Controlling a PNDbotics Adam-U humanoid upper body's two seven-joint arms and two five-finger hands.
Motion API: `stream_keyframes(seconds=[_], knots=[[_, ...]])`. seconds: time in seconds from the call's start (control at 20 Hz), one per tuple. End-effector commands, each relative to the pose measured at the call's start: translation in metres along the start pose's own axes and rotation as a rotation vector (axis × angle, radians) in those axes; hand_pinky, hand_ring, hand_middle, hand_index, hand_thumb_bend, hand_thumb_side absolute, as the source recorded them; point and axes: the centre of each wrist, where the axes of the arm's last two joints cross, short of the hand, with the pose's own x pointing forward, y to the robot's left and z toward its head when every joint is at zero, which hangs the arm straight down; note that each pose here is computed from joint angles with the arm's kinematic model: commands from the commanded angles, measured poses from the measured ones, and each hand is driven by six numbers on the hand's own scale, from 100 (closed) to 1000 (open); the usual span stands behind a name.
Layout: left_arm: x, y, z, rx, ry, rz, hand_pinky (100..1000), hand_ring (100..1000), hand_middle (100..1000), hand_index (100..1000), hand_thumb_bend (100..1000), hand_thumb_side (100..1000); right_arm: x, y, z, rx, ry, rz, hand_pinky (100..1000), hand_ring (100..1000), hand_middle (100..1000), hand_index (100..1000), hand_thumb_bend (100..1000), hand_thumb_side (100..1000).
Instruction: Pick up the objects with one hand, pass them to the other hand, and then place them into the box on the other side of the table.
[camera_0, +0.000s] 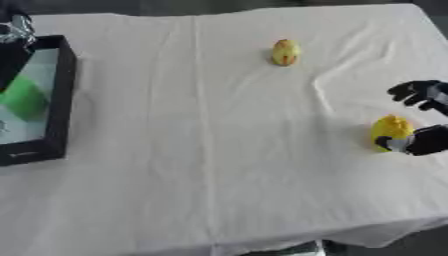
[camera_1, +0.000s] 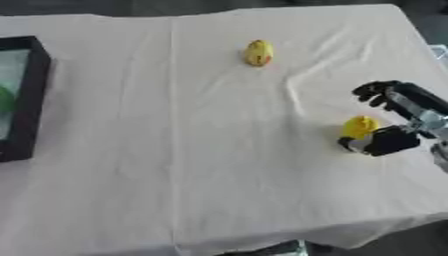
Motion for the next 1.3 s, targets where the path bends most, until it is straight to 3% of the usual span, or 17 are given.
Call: stream_keyframes(seconds=[0.05, 0.65, 1.3], knots=[[0.007, 0.008, -0.003, 0.015, -0.032, -0.004, 648, 679, 626, 769, 100, 564, 0.003, -0.011, 0.004, -0.009, 0.019, 0.069, 851, 841, 796, 863, 504, 176], [0.008, 0.007, -0.002, 0.005, -0.029, -0.004, 649, 679, 622, 763, 100, 563, -0.018, -0.008, -0.009, 0.016, 0.132, 0.127, 867, 849, 795, 860, 483, 165], [0.009, 0.005, -0.001, 0.006, -0.034, 0.001, 644, 679, 629, 754, 100, 557, -0.024, 0.0, -0.015, 0.026, 0.153, 0.104, 858, 820, 718, 792, 428, 100]])
